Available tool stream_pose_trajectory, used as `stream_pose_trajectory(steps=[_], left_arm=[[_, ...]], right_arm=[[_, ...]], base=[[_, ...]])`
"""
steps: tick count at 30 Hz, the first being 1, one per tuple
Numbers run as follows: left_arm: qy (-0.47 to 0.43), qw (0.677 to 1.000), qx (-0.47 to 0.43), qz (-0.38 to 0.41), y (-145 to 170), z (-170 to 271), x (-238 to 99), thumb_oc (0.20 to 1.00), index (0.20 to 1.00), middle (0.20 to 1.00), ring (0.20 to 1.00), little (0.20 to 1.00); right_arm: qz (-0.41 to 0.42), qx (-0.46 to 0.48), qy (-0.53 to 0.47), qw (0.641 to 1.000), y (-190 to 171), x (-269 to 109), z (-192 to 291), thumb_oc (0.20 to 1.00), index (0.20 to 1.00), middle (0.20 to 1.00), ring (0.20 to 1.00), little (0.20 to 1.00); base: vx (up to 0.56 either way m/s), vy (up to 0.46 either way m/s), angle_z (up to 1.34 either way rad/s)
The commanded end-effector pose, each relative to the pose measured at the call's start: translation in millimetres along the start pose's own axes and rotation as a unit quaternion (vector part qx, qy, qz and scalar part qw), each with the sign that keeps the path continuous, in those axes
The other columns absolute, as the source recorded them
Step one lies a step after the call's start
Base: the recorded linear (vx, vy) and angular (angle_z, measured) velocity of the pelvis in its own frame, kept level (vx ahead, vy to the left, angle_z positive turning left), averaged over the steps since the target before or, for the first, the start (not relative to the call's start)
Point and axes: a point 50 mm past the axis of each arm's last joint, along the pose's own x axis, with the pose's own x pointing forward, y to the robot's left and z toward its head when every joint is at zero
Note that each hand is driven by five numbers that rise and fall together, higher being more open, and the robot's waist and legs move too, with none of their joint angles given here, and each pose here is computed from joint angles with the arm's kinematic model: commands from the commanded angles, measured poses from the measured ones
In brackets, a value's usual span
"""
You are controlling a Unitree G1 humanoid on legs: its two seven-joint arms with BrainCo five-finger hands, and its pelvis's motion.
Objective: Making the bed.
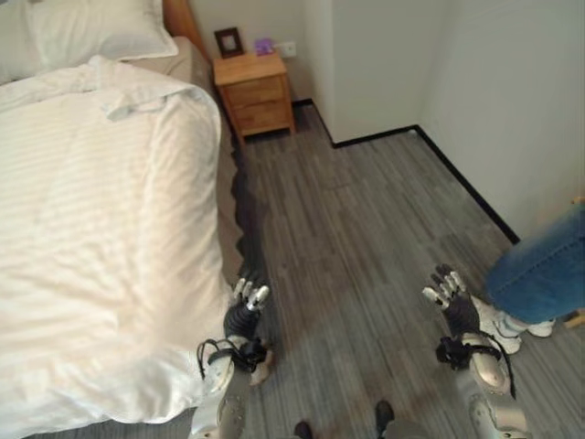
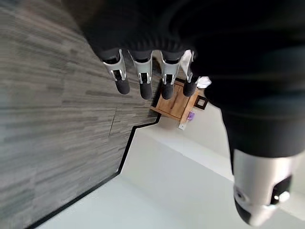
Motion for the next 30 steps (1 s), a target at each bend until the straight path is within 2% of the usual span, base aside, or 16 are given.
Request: stream_pose_trajectory(steps=[1,3,4,8,10,19,22,24,25,30], left_arm=[[-0.05,0.998,0.034,-0.004,8.3,28.8,1.5,1.0,1.0,1.0,1.0,1.0],[-0.048,0.998,0.032,0.002,10.1,27.5,0.7,1.0,1.0,1.0,1.0,1.0],[-0.038,0.985,0.148,0.074,40.9,37.3,-5.3,1.0,1.0,1.0,1.0,1.0],[-0.054,0.986,0.117,0.101,42.4,36.6,-6.2,1.0,1.0,1.0,1.0,1.0],[-0.056,0.992,0.052,0.102,34.2,28.9,-4.9,1.0,1.0,1.0,1.0,1.0],[-0.046,0.994,0.072,0.072,23.7,29.4,4.0,1.0,1.0,1.0,1.0,1.0],[-0.047,0.994,0.058,0.082,24.4,28.4,4.6,1.0,1.0,1.0,1.0,1.0],[-0.042,0.994,0.047,0.088,23.2,27.5,5.9,1.0,1.0,1.0,1.0,1.0],[-0.043,0.994,0.047,0.088,22.6,29.5,6.9,1.0,1.0,1.0,1.0,1.0],[-0.065,0.988,0.075,0.114,37.7,43.9,2.5,1.0,1.0,1.0,1.0,1.0]], right_arm=[[0.0,0.011,-0.049,0.999,5.1,-0.5,15.6,1.0,1.0,1.0,1.0,1.0],[0.0,0.011,-0.05,0.999,5.6,-1.4,15.8,1.0,1.0,1.0,1.0,1.0],[-0.073,0.058,-0.029,0.995,-19.7,-4.8,5.5,1.0,1.0,1.0,1.0,1.0],[-0.055,0.041,-0.045,0.997,-14.1,4.6,15.0,1.0,1.0,1.0,1.0,1.0],[-0.051,0.033,-0.06,0.996,-11.5,11.2,23.3,1.0,1.0,1.0,1.0,1.0],[-0.044,0.027,-0.03,0.998,-11.2,5.2,11.7,1.0,1.0,1.0,1.0,1.0],[-0.062,0.071,-0.03,0.995,-13.1,3.2,8.2,1.0,1.0,1.0,1.0,1.0],[-0.097,0.231,-0.034,0.967,-9.6,4.4,-0.3,1.0,1.0,1.0,1.0,1.0],[-0.1,0.251,-0.039,0.962,-7.5,5.9,2.0,1.0,1.0,1.0,1.0,1.0],[-0.085,0.213,-0.06,0.971,-7.3,14.2,15.2,1.0,1.0,1.0,1.0,1.0]], base=[[-0.03,-0.06,0.32],[-0.03,-0.046,0.23],[-0.03,-0.036,0.1],[-0.07,-0.039,0.14],[-0.11,-0.086,-0.01],[-0.01,-0.012,-0.03],[0.05,0.04,0.02],[0.05,0.088,0.03],[0.08,0.209,0.01],[0.13,0.202,-0.06]])
